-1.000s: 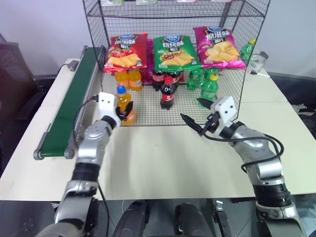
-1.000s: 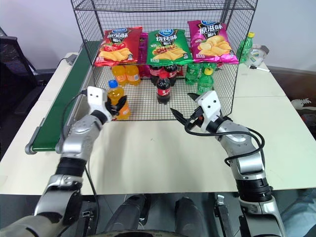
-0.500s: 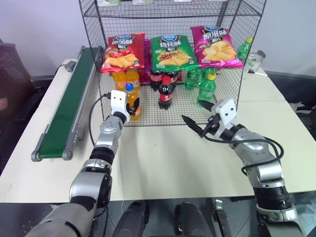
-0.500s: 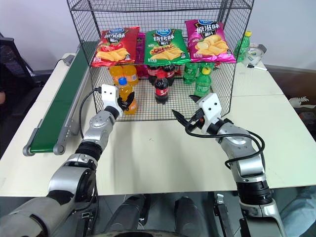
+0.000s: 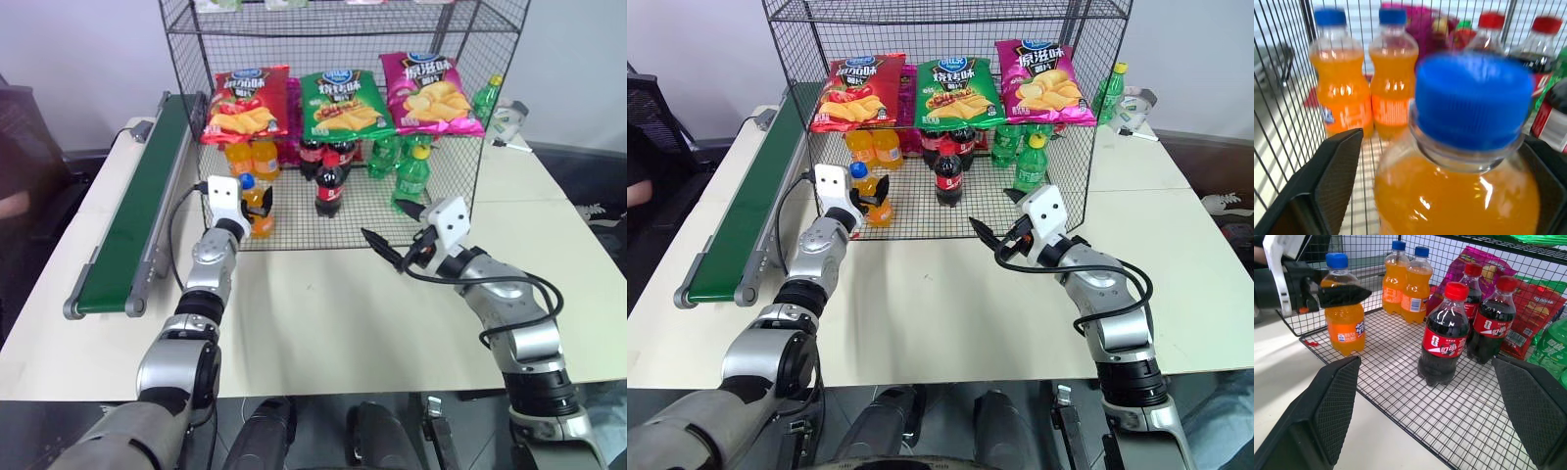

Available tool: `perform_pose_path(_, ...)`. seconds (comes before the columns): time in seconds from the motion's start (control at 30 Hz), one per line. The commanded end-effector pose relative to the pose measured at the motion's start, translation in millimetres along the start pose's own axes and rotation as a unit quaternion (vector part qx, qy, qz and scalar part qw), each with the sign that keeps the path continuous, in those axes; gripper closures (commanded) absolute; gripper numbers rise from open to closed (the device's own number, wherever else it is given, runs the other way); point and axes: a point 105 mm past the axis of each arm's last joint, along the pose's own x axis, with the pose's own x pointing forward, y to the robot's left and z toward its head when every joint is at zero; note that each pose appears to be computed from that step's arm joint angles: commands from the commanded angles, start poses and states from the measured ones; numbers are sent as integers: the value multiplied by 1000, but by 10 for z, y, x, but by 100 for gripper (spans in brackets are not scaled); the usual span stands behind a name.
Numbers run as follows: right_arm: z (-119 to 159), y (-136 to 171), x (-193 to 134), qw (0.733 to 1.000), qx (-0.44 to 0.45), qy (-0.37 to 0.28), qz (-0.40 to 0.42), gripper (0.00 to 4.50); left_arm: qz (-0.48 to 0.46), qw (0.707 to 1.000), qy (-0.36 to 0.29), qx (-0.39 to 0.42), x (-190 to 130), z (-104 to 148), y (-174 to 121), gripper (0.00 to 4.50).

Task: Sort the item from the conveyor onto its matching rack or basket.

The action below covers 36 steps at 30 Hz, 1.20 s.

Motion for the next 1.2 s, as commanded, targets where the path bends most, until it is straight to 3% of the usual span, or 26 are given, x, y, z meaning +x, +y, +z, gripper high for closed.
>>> perform_pose_path(0.03, 198, -8, -32, 999, -22, -28, -1, 0, 6, 999, -39, 7, -115, 193, 113, 6)
perform_pose_path(0.53, 209, -16, -22, 999, -24, -23, 9, 0, -13, 998, -46, 47, -681, 551, 286, 6)
perform_pose_path(0.8, 243, -65, -118, 999, -17, -18, 29, 0, -98, 993, 45, 50, -1182, 763, 542, 6)
perform_pose_path(1.03, 189, -114, -253, 998, -5, 9, 60, 0, -110, 985, 126, 50, -1527, 713, 738, 6)
perform_pose_path(1.2, 117, -154, -345, 997, -5, 32, 68, 0, -109, 982, 148, 45, -1622, 633, 770, 6)
